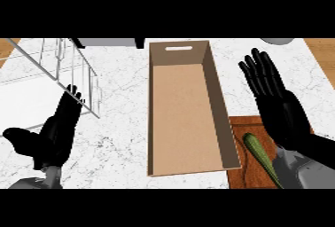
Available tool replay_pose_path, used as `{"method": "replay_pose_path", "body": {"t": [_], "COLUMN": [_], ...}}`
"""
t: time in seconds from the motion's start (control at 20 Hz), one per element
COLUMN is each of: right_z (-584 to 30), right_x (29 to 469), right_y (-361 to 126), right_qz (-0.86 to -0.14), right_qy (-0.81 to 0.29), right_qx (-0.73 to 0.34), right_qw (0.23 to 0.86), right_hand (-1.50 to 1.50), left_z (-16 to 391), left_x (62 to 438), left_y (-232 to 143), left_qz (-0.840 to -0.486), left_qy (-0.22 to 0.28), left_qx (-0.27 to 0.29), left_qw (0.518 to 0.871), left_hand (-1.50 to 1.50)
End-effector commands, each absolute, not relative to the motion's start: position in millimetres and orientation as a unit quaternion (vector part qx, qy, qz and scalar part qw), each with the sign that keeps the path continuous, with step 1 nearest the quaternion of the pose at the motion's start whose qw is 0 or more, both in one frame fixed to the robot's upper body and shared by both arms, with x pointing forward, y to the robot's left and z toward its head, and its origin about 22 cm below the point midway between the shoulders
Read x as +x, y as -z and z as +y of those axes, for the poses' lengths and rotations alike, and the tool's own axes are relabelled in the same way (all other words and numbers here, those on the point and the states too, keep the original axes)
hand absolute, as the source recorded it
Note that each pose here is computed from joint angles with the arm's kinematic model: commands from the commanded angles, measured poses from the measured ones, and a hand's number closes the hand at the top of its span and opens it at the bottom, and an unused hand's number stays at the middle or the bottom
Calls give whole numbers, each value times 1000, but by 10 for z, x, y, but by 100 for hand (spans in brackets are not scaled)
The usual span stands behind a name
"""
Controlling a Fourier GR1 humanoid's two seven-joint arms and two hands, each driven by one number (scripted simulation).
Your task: Pick the cupcake from the cutting board and place it in the cardboard box
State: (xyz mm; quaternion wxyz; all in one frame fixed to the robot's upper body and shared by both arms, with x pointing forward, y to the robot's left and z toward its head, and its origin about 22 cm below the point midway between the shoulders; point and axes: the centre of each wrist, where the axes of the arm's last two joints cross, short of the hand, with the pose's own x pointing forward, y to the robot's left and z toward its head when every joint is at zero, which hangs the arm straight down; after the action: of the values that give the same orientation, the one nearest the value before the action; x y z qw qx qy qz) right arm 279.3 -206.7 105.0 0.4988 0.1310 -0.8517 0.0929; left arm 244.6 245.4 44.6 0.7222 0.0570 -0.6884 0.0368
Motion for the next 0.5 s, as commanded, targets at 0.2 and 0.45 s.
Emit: {"method": "replay_pose_path", "body": {"t": [0.2, 0.45], "right_z": [-3463, -4124], "right_x": [2303, 1497], "right_y": [-561, 72], "right_qz": [-762, -560], "right_qy": [198, 254], "right_qx": [-231, -474], "right_qw": [572, 631], "right_hand": [150, -150], "left_z": [2760, 2771], "left_x": [2389, 2334], "left_y": [-501, -509], "left_qz": [-697, -689], "left_qy": [-90, -100], "left_qx": [112, 95], "left_qw": [703, 711], "left_hand": [0, 0]}}
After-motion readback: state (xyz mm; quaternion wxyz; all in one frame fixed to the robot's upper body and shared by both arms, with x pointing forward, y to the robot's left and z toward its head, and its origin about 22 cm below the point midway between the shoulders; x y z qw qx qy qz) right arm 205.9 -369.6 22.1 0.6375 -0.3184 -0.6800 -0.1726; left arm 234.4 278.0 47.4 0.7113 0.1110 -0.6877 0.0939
